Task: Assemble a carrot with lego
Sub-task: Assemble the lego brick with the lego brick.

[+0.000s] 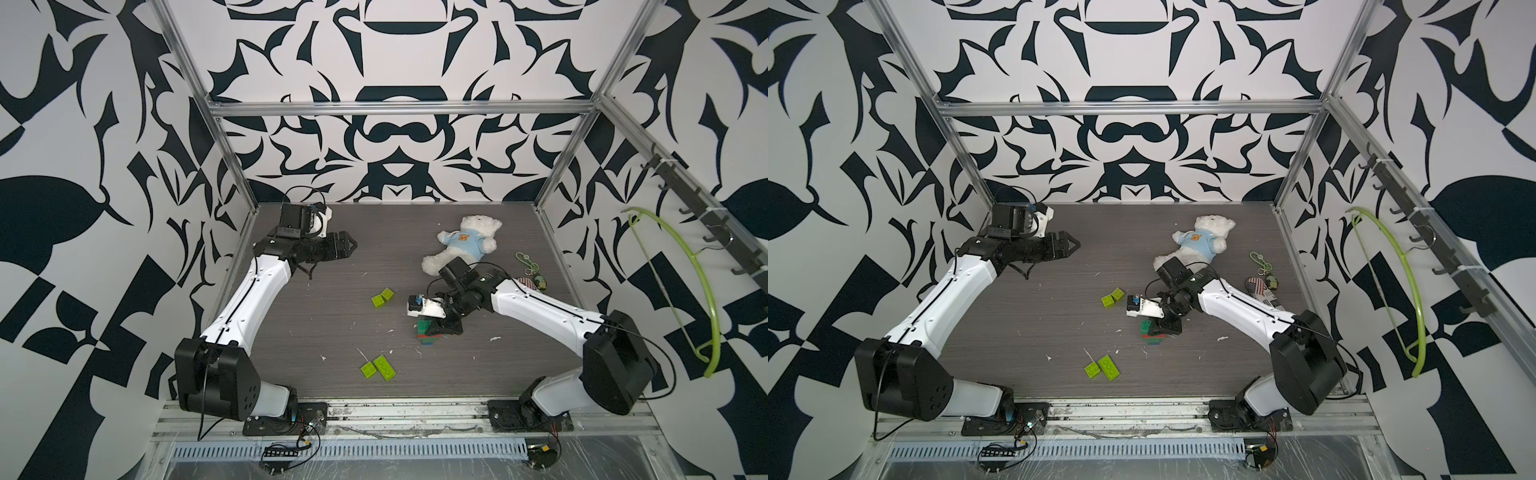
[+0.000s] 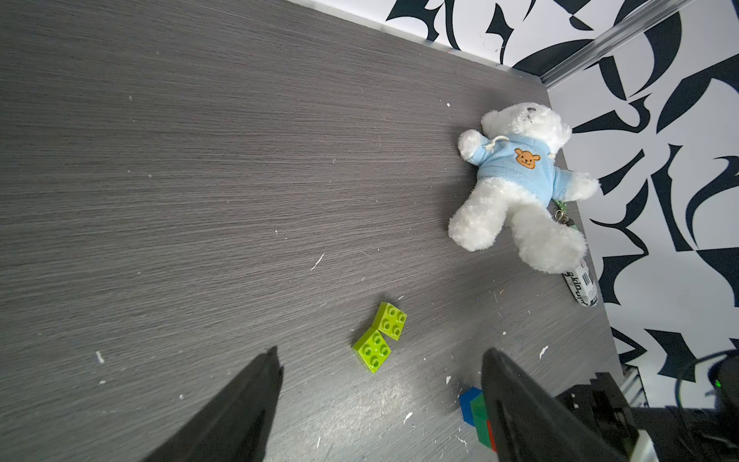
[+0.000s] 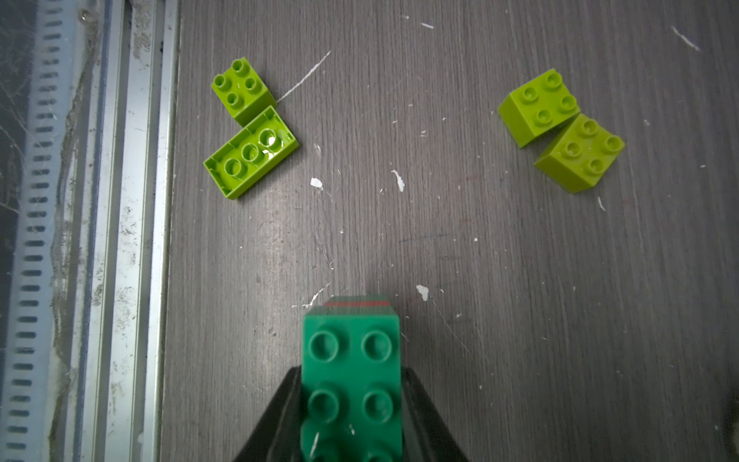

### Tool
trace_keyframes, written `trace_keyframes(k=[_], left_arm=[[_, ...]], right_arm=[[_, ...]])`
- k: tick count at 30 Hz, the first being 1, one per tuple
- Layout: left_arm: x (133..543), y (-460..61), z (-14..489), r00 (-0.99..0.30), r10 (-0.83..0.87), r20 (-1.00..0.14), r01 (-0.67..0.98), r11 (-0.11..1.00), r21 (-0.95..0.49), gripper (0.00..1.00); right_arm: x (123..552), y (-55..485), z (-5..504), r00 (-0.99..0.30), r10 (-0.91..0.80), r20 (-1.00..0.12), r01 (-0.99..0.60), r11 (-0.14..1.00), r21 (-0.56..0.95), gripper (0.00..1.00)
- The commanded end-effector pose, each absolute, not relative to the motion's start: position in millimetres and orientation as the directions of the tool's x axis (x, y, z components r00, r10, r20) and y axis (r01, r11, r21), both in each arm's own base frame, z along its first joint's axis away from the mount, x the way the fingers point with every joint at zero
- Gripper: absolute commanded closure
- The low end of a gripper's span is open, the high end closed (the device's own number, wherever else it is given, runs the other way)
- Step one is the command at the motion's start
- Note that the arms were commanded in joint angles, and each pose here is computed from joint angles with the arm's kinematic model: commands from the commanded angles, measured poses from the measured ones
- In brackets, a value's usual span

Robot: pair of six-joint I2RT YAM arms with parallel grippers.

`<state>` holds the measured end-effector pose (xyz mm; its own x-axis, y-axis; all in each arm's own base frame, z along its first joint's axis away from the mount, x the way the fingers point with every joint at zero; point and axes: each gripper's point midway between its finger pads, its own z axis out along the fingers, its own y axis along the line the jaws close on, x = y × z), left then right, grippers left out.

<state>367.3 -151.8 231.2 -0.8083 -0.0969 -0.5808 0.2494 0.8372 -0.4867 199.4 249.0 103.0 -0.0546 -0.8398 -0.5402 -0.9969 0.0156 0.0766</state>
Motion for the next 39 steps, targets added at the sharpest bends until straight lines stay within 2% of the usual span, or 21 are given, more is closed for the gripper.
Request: trace_keyframes(k=[1,12,29,39], left_arm=[[362,-156,225,-0.824,-0.076,-0.561,0.262,0.827,-0.498,0.14],[361,-157,226,-0.824,-0.076,-0.561,0.264,0.826,-0.499,0.14],[361,-158,228,-0.824,-0.078,-0.56,0.267,0.82,-0.507,0.14],[360,-158,229,-0.823,-0.079,-0.563,0.27,0.817,-0.509,0.18]], right_arm=[[202,248,115,-0.043,-0.833,-0.552,-0.999,0.019,0.048,0.71],[197,246,107,-0.031,-0.839,-0.544,-0.998,0.001,0.055,0.72],[189,229,74,-0.106,-0.873,-0.476,-0.993,0.068,0.095,0.72],[180,209,57,-0.141,-0.924,-0.355,-0.985,0.097,0.141,0.73]])
